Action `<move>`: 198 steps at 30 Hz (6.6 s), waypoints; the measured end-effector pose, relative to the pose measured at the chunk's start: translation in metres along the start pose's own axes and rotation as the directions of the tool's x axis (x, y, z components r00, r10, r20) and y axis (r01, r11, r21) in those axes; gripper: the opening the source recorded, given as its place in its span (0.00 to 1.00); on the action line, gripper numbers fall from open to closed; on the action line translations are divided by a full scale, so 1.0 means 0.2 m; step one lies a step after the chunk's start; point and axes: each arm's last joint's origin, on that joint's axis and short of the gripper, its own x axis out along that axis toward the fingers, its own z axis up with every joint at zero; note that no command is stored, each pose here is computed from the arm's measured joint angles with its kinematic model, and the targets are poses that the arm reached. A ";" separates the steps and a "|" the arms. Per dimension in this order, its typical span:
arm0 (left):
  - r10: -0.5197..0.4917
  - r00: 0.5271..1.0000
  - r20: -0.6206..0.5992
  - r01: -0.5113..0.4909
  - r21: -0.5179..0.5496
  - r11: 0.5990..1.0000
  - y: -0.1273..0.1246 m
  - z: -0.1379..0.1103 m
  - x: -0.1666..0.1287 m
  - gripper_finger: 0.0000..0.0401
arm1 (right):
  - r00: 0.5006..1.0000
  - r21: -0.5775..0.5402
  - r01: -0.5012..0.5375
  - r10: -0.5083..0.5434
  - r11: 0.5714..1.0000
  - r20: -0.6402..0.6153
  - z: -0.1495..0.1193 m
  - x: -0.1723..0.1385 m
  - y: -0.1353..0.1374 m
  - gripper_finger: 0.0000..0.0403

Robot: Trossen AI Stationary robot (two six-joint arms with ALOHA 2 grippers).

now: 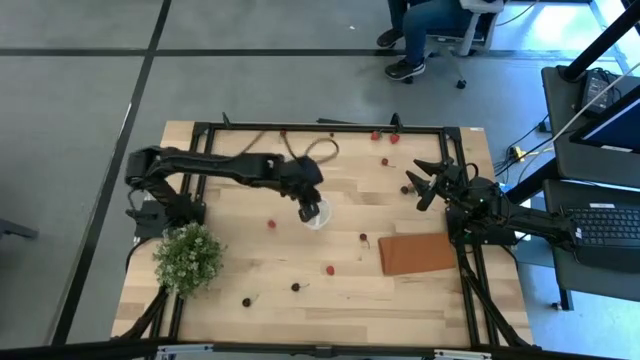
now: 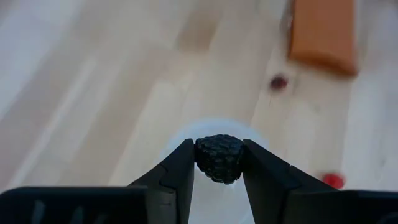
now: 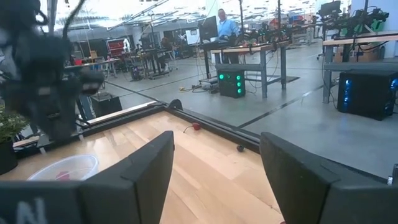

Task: Pick and placing Produce into tupperware
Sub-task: Put the left blackberry into the bin, then put the top raspberry into the bin

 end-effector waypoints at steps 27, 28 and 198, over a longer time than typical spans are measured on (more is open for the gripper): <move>0.063 0.964 -0.259 -0.065 0.000 0.998 -0.07 -0.09 0.32 0.29 | 1.000 0.016 0.000 0.000 1.000 -0.001 0.00 0.00 0.00 0.60; 0.062 0.964 -0.259 -0.064 0.000 0.998 -0.07 -0.09 0.32 0.29 | 1.000 0.016 0.000 0.000 1.000 -0.001 0.00 0.00 0.00 0.60; -0.001 0.981 -0.194 0.071 0.351 0.934 0.00 -0.25 0.37 0.24 | 1.000 0.010 0.001 -0.001 1.000 -0.003 0.00 0.00 0.00 0.60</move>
